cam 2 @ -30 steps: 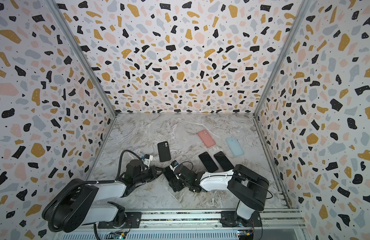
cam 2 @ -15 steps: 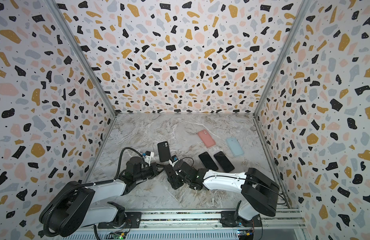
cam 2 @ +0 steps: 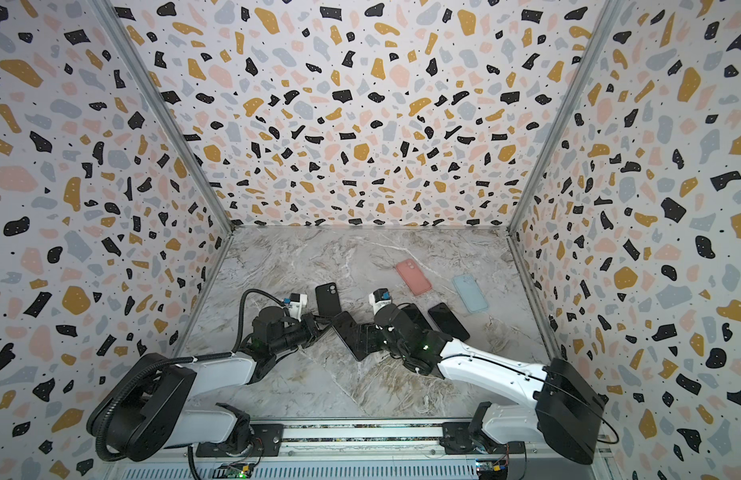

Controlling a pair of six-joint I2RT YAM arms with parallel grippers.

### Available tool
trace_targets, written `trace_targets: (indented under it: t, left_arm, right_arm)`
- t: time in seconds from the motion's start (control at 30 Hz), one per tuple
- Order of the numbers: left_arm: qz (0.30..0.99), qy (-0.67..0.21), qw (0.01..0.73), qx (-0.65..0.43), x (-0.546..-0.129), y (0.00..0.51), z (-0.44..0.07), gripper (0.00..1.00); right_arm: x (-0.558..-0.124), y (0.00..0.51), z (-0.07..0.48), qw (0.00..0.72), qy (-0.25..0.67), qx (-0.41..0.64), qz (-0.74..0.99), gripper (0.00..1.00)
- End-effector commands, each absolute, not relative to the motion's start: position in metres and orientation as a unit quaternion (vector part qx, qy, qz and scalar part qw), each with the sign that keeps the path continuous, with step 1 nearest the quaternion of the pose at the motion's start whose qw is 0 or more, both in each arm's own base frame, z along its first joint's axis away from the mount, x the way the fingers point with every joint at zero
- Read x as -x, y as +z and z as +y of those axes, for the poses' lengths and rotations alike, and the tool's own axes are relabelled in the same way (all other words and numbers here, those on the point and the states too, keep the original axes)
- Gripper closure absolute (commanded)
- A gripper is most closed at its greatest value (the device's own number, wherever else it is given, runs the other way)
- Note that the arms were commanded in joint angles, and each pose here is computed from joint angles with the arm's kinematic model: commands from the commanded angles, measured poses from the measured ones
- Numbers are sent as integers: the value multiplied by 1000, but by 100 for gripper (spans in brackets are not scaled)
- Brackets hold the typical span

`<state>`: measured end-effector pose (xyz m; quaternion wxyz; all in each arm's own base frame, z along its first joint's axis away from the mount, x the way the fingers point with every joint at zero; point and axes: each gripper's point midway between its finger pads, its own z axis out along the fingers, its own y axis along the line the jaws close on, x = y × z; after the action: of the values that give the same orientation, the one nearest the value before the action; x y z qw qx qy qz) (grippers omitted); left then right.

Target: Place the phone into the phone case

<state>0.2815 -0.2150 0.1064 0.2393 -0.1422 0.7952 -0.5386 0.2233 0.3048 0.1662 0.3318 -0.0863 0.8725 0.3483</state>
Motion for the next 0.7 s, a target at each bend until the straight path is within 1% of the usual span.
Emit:
trace_targets:
  t: [0.0, 0.1, 0.2, 0.43, 0.6, 0.67]
  left_arm:
    - [725, -616, 278, 135, -299, 164, -226, 100]
    - [709, -630, 279, 149, -304, 171, -225, 100]
    - [700, -638, 283, 152, -308, 178, -226, 100]
    - [674, -661, 286, 164, -311, 196, -225, 100]
    - [658, -671, 291, 178, -312, 204, -221, 100]
    - [653, -675, 292, 181, -313, 207, -221, 100]
  right_arm:
    - [-228, 176, 288, 316, 410, -9, 855, 28]
    - [-231, 184, 277, 309, 459, -47, 832, 28]
    - [-230, 190, 273, 305, 499, -63, 809, 28]
    - [-229, 191, 258, 272, 598, -136, 742, 26]
    - [-231, 196, 262, 255, 623, -150, 724, 26]
    - [-231, 193, 264, 244, 632, -159, 718, 28]
